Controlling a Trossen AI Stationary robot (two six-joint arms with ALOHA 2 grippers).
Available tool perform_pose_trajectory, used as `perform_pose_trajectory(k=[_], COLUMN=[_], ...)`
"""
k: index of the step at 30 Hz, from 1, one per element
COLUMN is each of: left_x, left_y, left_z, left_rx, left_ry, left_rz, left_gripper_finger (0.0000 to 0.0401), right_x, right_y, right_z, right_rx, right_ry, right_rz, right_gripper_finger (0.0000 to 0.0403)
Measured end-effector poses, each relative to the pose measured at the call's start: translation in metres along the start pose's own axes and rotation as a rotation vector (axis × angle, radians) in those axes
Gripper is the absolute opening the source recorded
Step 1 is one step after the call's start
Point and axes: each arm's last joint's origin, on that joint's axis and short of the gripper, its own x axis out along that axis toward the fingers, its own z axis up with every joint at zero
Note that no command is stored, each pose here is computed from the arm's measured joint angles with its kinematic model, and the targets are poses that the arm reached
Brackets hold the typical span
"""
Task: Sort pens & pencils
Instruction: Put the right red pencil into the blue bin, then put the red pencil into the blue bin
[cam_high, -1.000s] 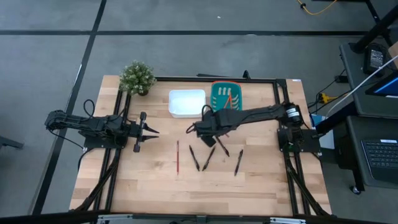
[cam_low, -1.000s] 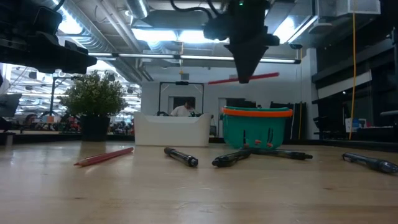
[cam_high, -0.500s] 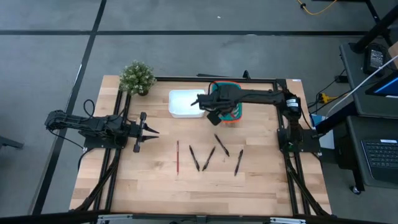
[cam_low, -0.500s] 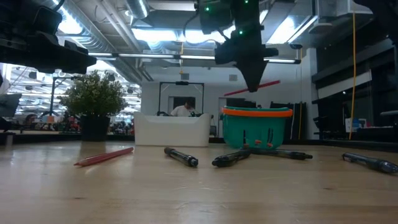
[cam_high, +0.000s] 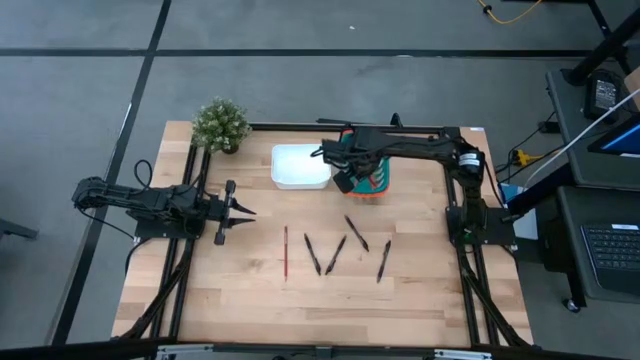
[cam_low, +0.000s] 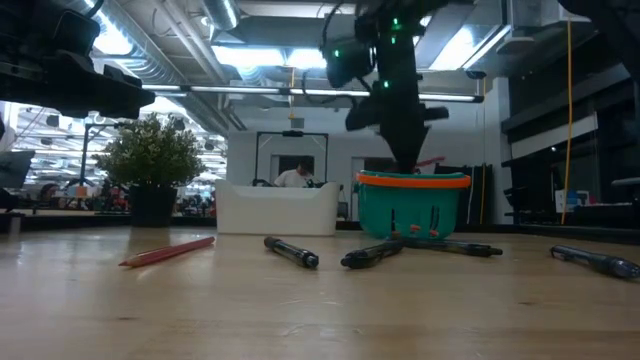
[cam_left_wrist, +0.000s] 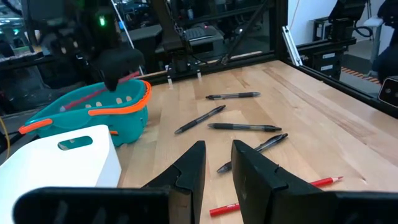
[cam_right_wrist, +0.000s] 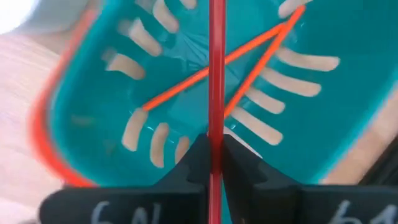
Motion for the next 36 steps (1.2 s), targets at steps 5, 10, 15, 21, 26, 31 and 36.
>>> perform_pose_trajectory(k=[5, 10, 15, 21, 26, 31, 36], left_x=[0.0, 0.0, 0.0, 0.0, 0.0, 0.0, 0.0], left_y=[0.0, 0.0, 0.0, 0.0, 0.0, 0.0, 0.0], left_z=[0.0, 0.0, 0.0, 0.0, 0.0, 0.0, 0.0], left_rx=[0.0, 0.002, 0.007, 0.022, 0.022, 0.023, 0.024], left_ry=[0.0, -0.001, 0.0, 0.0, 0.0, 0.0, 0.0], left_rz=[0.0, 0.0, 0.0, 0.0, 0.0, 0.0, 0.0], left_gripper_finger=[0.0072, 0.0072, 0.0072, 0.0072, 0.0072, 0.0072, 0.0072], right_x=[0.024, 0.043, 0.049, 0.049, 0.049, 0.049, 0.048], right_y=[-0.004, -0.007, -0.008, -0.006, -0.006, -0.006, -0.006], right_z=[0.0, 0.002, 0.006, 0.009, 0.009, 0.009, 0.01], right_rx=[0.013, 0.013, 0.019, 0.001, -0.003, -0.019, -0.021], right_ry=[0.032, 0.029, 0.003, -0.026, -0.031, -0.037, -0.048], right_rz=[0.01, 0.044, 0.063, 0.082, 0.084, 0.085, 0.068], right_gripper_finger=[0.0022, 0.0025, 0.0044, 0.0049, 0.0051, 0.0052, 0.0052])
